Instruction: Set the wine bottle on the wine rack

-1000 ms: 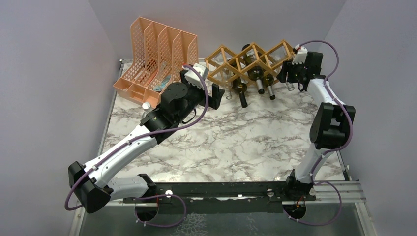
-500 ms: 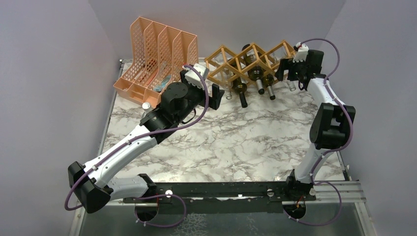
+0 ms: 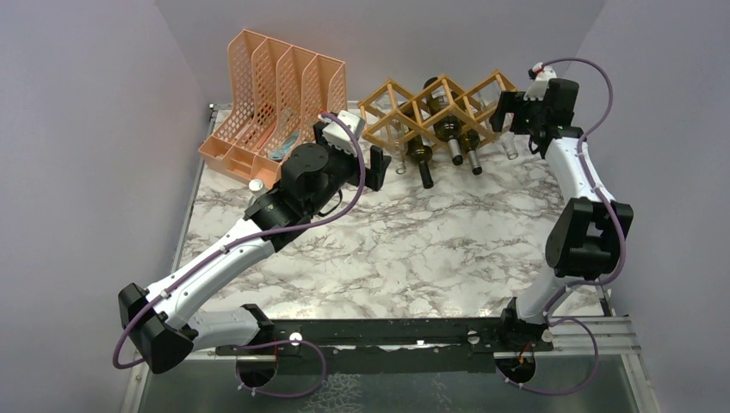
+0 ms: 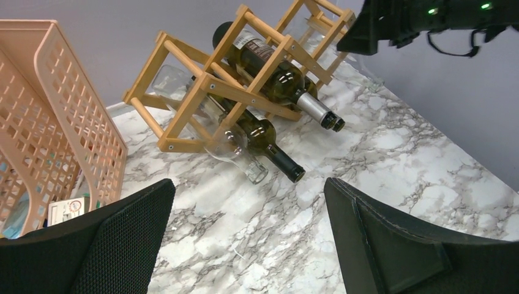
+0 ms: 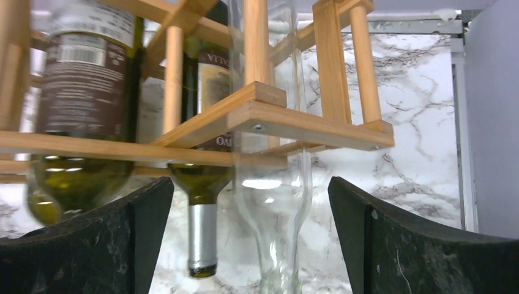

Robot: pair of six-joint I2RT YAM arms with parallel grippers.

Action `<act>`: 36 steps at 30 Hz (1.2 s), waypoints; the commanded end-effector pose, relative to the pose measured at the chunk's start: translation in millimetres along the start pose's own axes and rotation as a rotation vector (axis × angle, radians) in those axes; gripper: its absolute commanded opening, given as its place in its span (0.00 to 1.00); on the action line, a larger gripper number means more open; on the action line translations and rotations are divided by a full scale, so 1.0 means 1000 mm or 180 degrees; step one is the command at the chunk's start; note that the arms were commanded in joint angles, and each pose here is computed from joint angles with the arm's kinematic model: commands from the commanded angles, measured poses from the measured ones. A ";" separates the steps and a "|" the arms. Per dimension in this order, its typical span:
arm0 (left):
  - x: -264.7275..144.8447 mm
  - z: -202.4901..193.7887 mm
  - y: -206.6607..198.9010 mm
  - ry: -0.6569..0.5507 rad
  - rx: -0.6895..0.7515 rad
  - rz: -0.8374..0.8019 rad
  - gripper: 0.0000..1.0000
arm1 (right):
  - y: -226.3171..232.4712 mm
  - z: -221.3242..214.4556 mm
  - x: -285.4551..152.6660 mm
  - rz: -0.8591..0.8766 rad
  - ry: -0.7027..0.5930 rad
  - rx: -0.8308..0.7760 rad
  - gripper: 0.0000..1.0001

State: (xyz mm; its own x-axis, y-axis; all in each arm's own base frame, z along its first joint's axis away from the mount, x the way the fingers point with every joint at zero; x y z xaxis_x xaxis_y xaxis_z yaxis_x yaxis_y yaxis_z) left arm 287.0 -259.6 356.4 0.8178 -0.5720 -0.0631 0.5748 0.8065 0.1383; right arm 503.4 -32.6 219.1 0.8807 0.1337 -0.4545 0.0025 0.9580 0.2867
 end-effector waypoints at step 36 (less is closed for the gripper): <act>-0.121 0.083 0.100 -0.0927 -0.0123 0.1500 0.99 | 0.467 -0.153 -0.124 0.2733 0.0318 -0.0410 0.82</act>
State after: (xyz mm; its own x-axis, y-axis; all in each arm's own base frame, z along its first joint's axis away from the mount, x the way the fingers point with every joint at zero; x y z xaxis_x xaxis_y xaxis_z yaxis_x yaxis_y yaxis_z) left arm 244.5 -134.7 456.5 0.9423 -0.2197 0.2525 0.2100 0.9755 0.0650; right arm 296.6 420.2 245.4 0.4068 0.8570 -0.3165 -0.7142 0.5143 0.4747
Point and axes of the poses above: each gripper's point midway between its finger pads, its own x axis out along the fingers, its own y axis along the line the jaws close on, z = x × y, the point moved 2 cm from there along -x, back along the fingers, and after that the axes turned 14 degrees about x, right-handed, at the moved point
